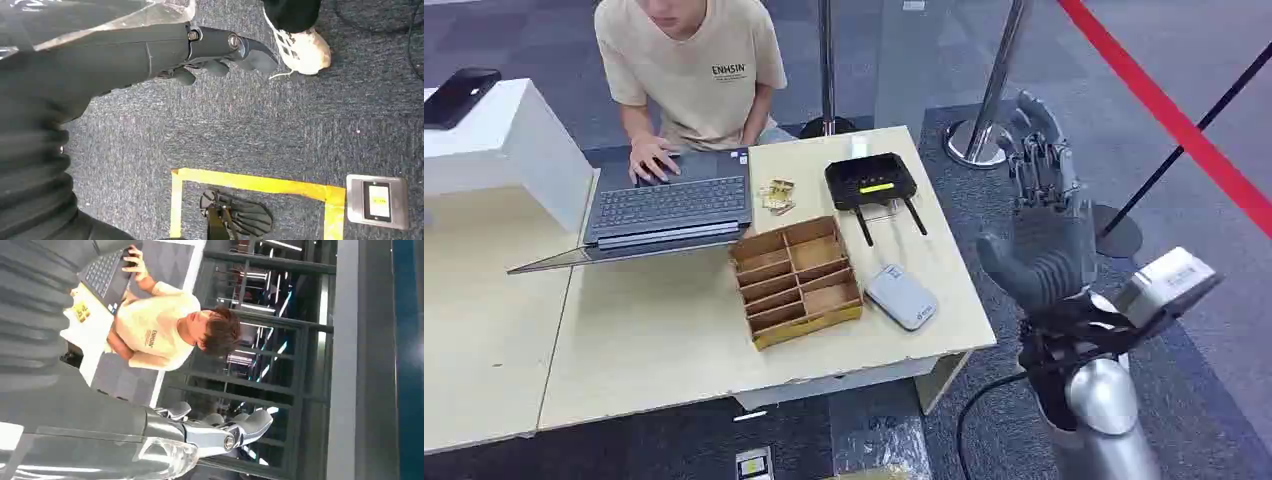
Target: Pass the card to the sensor for recognition and then transmit it.
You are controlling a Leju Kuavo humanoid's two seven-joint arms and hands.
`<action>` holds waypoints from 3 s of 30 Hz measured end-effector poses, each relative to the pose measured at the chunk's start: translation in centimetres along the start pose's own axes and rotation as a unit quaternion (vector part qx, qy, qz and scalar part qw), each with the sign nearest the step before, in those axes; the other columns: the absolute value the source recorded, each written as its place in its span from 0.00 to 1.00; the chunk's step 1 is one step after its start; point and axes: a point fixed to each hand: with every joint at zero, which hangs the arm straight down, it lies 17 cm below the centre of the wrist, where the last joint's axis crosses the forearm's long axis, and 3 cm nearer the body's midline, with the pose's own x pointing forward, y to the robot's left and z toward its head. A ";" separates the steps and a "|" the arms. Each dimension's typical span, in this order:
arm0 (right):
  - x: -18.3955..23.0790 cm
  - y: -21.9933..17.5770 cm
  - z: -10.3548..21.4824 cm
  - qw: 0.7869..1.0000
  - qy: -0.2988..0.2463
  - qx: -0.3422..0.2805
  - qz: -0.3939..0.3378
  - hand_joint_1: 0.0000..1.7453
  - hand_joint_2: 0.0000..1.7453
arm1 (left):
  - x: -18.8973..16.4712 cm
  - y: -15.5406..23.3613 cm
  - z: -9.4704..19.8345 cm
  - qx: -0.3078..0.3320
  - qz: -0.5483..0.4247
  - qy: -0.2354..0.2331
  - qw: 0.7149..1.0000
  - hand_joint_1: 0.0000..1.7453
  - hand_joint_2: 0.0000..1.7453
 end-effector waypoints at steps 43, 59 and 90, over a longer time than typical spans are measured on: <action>-3.5 -2.4 -0.6 0.998 0.033 -0.023 0.051 0.00 0.00 | 2.1 -1.0 0.3 0.029 0.014 -0.046 0.998 0.00 0.00; -4.2 -3.9 1.2 0.998 0.050 -0.028 0.038 0.00 0.00 | 0.2 -0.4 0.2 0.032 0.004 -0.004 0.999 0.00 0.00; -6.1 -0.7 -8.1 0.876 -0.042 0.070 0.475 0.00 1.00 | 2.7 -0.8 0.0 0.023 0.013 -0.035 0.999 0.00 0.00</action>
